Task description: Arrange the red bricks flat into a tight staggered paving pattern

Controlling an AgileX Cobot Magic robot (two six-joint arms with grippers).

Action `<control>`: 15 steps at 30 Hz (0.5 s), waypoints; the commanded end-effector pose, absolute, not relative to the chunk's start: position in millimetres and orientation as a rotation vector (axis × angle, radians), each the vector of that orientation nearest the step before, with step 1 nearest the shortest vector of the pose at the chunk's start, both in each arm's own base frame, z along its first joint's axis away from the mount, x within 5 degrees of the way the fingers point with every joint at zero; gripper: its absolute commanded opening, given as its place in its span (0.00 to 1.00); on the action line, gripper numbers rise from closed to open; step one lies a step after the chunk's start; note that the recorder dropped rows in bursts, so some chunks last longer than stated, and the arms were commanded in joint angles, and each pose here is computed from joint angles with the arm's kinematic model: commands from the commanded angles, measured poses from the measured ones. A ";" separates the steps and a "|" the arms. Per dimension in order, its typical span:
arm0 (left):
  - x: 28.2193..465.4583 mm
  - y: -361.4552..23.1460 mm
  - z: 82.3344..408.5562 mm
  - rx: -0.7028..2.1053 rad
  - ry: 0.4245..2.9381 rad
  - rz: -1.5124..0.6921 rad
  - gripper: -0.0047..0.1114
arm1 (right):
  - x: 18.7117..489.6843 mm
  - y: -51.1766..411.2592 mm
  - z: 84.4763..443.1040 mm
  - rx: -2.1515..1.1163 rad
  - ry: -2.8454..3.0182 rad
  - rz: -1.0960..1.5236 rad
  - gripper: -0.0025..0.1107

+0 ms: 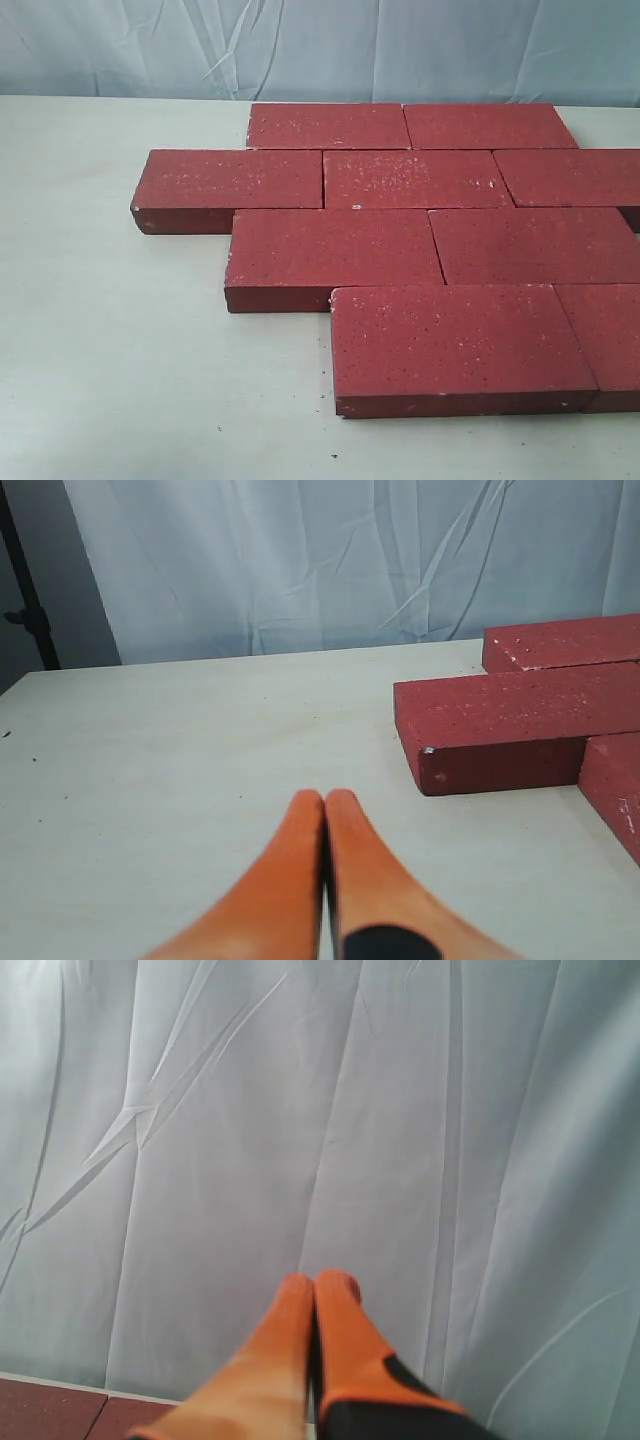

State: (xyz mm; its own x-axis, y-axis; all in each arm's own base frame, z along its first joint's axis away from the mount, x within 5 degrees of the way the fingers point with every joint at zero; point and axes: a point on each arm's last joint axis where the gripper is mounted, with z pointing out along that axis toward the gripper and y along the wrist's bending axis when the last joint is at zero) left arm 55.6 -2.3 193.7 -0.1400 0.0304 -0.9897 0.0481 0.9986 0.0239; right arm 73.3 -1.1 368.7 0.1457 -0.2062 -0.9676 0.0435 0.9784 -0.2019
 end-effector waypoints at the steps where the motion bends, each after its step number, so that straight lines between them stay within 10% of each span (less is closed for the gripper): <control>1: 55.5 -2.5 192.1 0.053 1.715 -0.024 0.04 | 73.0 -1.4 367.0 -0.133 1.416 -0.184 0.01; 15: 55.5 -2.3 192.1 0.058 1.715 -0.017 0.04 | 74.2 -0.6 360.4 -0.105 1.489 -0.128 0.01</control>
State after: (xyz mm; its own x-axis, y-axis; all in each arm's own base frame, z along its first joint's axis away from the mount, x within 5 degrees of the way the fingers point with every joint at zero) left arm 55.6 -2.3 193.6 -0.1407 0.0305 -0.9896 0.0481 0.9986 0.0239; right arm 73.9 -0.9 364.0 0.0960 -0.1864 -0.9778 0.0297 0.9824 -0.1844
